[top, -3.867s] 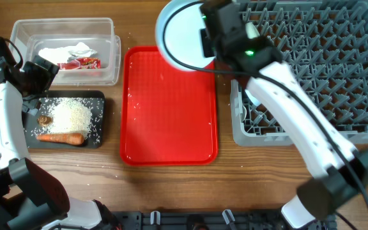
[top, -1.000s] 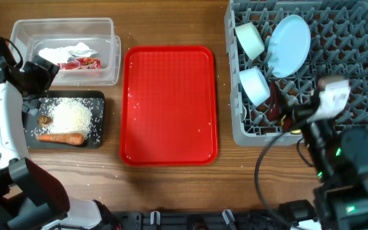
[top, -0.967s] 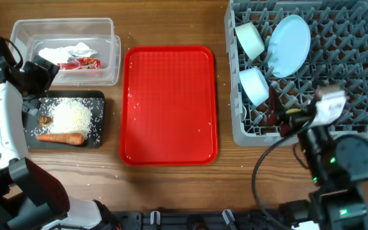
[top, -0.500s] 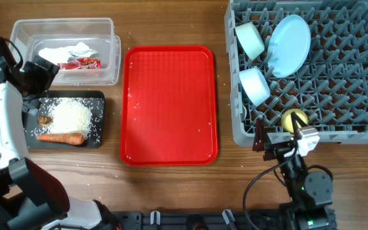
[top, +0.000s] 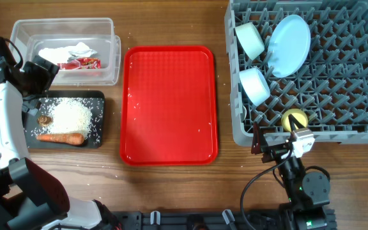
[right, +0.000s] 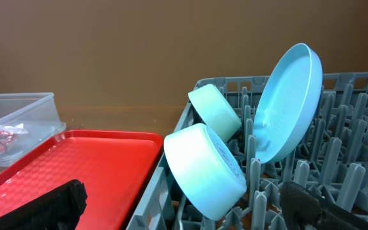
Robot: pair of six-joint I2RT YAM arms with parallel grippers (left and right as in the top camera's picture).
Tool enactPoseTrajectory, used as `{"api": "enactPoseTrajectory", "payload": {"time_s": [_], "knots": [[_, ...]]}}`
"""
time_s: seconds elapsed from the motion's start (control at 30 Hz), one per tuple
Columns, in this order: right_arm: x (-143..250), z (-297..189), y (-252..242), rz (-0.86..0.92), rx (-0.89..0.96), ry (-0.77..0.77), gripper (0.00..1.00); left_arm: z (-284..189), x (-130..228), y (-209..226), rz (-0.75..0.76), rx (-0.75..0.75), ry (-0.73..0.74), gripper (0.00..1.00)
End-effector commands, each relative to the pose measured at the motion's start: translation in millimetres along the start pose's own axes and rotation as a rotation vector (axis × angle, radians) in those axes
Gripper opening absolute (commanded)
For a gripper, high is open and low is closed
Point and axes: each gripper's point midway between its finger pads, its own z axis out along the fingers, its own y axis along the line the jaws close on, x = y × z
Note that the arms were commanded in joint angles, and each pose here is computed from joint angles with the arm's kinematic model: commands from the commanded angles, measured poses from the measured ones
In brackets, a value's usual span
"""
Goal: Sort waste into correct bins and load items into the dishwasher rack
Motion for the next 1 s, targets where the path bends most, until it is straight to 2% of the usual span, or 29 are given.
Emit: {"api": "enactPoseTrajectory", "payload": {"time_s": [0.0,0.27,0.4,0.47,0.5,0.57,0.6,0.77,0.97], "knots": [[-2,-1,3,-0.021,-0.016,-0.010,1.00,1,-2,2,-0.009,-0.011,-0.004,1.00],[-2,-1,3,-0.021,-0.016,-0.010,1.00,-3,-8,9,-0.009,-0.044,-0.042,1.00],[-2,-1,3,-0.021,-0.016,-0.010,1.00,-39,-10,-4,0.020,0.012,-0.119,1.00],[-2,-1,3,-0.021,-0.016,-0.010,1.00,-64,-12,-20,0.102,0.077,-0.194,1.00],[-2,-1,3,-0.021,-0.016,-0.010,1.00,-87,-10,-37,0.227,0.135,-0.267,1.00],[-2,-1,3,-0.021,-0.016,-0.010,1.00,-135,12,-66,0.476,0.250,-0.413,1.00],[-2,-1,3,-0.021,-0.016,-0.010,1.00,-152,25,-72,0.547,0.298,-0.469,1.00],[-2,-1,3,-0.021,-0.016,-0.010,1.00,-191,88,-59,0.643,0.519,-0.670,1.00],[-2,-1,3,-0.021,-0.016,-0.010,1.00,-152,141,-19,0.682,0.666,-0.787,1.00]]}}
